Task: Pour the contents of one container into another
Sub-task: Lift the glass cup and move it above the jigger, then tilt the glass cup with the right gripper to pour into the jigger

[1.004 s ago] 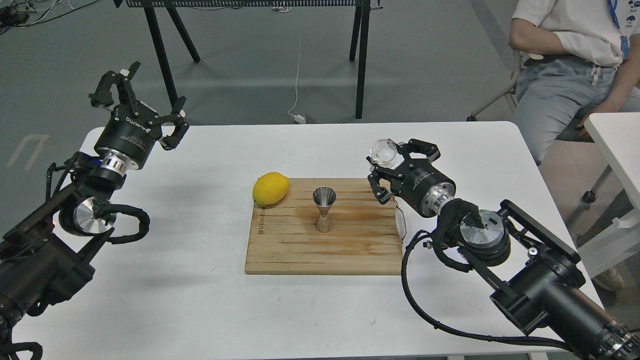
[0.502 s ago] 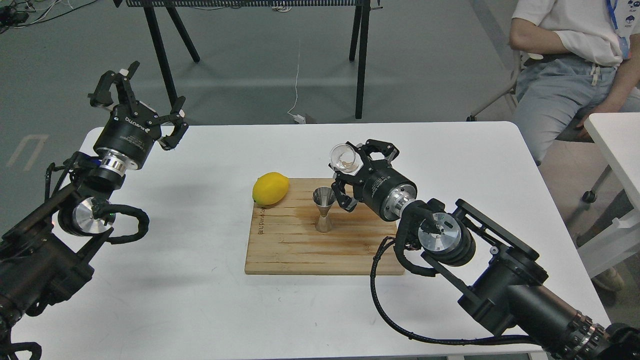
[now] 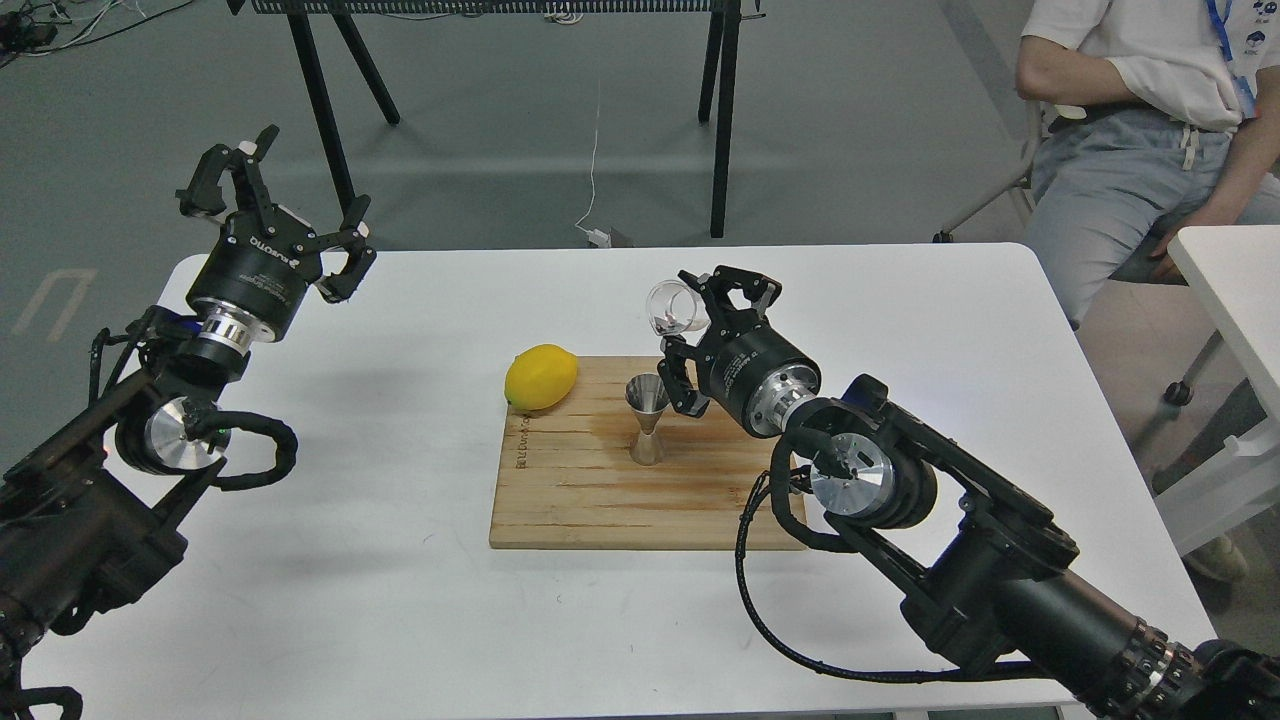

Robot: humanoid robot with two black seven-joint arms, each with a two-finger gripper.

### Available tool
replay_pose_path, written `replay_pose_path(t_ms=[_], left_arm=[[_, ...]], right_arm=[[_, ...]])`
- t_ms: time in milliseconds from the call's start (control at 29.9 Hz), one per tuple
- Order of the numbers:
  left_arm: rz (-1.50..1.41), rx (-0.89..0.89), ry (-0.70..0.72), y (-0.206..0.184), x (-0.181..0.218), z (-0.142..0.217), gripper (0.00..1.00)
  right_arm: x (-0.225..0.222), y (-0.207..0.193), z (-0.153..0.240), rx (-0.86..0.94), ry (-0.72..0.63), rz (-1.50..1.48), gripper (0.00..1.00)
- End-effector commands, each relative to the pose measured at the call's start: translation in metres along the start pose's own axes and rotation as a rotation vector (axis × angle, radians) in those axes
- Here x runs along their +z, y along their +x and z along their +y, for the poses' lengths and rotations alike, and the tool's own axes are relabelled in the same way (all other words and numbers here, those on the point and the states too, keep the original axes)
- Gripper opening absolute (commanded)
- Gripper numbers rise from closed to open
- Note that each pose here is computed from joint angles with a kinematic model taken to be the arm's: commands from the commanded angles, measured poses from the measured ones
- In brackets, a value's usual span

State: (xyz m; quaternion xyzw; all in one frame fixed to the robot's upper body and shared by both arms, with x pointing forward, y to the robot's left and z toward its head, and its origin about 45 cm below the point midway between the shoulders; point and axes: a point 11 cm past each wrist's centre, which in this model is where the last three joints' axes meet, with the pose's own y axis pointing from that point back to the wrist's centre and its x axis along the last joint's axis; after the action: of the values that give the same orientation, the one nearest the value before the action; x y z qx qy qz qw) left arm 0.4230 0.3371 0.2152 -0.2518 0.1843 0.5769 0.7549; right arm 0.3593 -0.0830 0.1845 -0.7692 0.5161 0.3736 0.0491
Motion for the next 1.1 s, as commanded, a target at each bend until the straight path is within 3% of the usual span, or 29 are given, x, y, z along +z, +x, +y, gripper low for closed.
replay_pose_path(t_ms=[0,1071], left_arm=[[0.002,0.001,-0.002,0.000,0.000,0.000,1.00],[0.002,0.004,-0.003,0.001,0.000,0.001,1.00]], right_arm=[[0.010,-0.002,0.002,0.013,-0.011,0.079,0.44],[0.020,-0.009,0.006,0.017,0.048,0.433,0.44]])
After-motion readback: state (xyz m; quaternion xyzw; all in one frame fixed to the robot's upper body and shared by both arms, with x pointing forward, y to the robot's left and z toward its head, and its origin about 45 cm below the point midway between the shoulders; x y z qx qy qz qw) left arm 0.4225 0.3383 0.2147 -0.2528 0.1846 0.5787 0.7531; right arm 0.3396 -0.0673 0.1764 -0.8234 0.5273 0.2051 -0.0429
